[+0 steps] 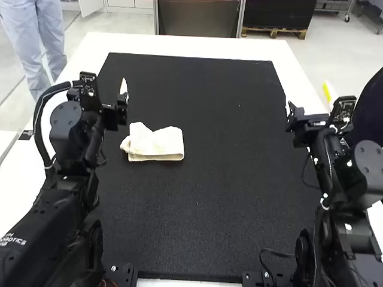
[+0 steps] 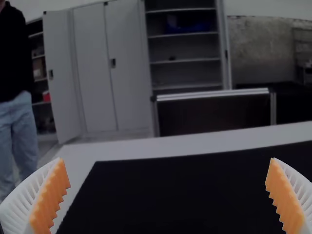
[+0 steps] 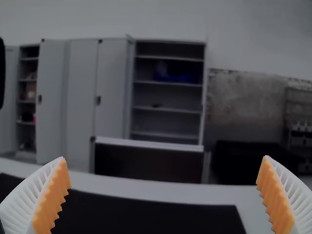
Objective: Fold the towel.
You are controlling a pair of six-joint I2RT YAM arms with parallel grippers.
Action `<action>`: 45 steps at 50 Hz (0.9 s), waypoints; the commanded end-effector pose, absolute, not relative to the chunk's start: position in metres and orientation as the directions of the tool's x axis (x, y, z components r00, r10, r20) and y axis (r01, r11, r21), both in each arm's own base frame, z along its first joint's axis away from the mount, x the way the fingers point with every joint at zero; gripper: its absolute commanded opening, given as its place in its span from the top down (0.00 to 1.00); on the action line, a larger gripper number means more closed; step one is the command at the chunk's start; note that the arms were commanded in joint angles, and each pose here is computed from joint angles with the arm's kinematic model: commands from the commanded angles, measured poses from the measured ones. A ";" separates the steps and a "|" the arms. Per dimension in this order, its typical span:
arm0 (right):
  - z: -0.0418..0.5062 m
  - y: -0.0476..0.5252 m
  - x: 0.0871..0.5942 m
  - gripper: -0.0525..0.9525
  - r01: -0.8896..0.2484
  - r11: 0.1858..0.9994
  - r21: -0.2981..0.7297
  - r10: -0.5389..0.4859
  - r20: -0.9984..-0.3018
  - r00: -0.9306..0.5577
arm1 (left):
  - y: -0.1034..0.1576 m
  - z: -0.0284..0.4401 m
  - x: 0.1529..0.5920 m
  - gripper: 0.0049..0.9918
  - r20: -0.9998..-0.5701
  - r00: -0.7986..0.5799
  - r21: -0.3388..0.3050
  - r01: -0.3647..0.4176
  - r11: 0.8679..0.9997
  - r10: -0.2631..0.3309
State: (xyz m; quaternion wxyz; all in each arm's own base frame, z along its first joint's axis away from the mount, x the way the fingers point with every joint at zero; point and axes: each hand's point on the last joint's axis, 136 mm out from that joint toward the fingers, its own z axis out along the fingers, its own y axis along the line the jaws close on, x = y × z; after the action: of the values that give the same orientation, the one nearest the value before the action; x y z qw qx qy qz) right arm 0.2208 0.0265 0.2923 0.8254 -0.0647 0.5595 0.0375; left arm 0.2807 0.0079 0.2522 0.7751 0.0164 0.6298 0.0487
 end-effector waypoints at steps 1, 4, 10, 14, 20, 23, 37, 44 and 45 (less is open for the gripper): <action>0.297 0.027 0.217 0.07 -0.133 0.987 -0.084 -0.025 -0.919 0.394 | 0.008 0.261 0.276 0.05 -0.964 0.241 0.106 -0.058 0.993 0.116; 0.296 0.029 0.217 0.07 -0.144 0.986 -0.089 -0.025 -0.918 0.396 | 0.007 0.259 0.274 0.05 -0.962 0.244 0.109 -0.057 0.992 0.120; 0.294 0.032 0.218 0.07 -0.158 0.983 -0.096 -0.026 -0.917 0.398 | 0.007 0.258 0.270 0.05 -0.958 0.259 0.113 -0.057 0.992 0.124; 0.293 0.032 0.218 0.07 -0.161 0.982 -0.099 -0.026 -0.915 0.403 | 0.006 0.257 0.266 0.05 -0.955 0.270 0.116 -0.053 0.992 0.126; 0.292 0.034 0.217 0.07 -0.168 0.980 -0.104 -0.026 -0.911 0.412 | 0.004 0.255 0.262 0.05 -0.951 0.282 0.119 -0.049 0.992 0.128; 0.289 0.034 0.218 0.07 -0.170 0.980 -0.106 -0.027 -0.910 0.413 | 0.004 0.253 0.260 0.05 -0.950 0.285 0.122 -0.045 0.992 0.130; 0.284 0.033 0.220 0.07 -0.164 0.980 -0.113 -0.035 -0.909 0.415 | 0.002 0.253 0.249 0.05 -0.940 0.311 0.132 -0.042 0.990 0.138; 0.280 0.031 0.221 0.07 -0.164 0.979 -0.120 -0.043 -0.911 0.409 | 0.001 0.252 0.245 0.05 -0.940 0.308 0.138 -0.042 0.990 0.144; 0.279 0.031 0.221 0.07 -0.167 0.978 -0.123 -0.045 -0.912 0.408 | 0.001 0.251 0.245 0.05 -0.942 0.304 0.140 -0.041 0.989 0.145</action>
State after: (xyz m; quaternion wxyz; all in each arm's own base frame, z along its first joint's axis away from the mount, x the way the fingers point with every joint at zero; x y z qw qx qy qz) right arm 0.2252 0.0316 0.2734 0.8260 -0.0873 0.5553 0.0423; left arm 0.2481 0.0027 0.2503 0.8033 0.0345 0.5922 0.0537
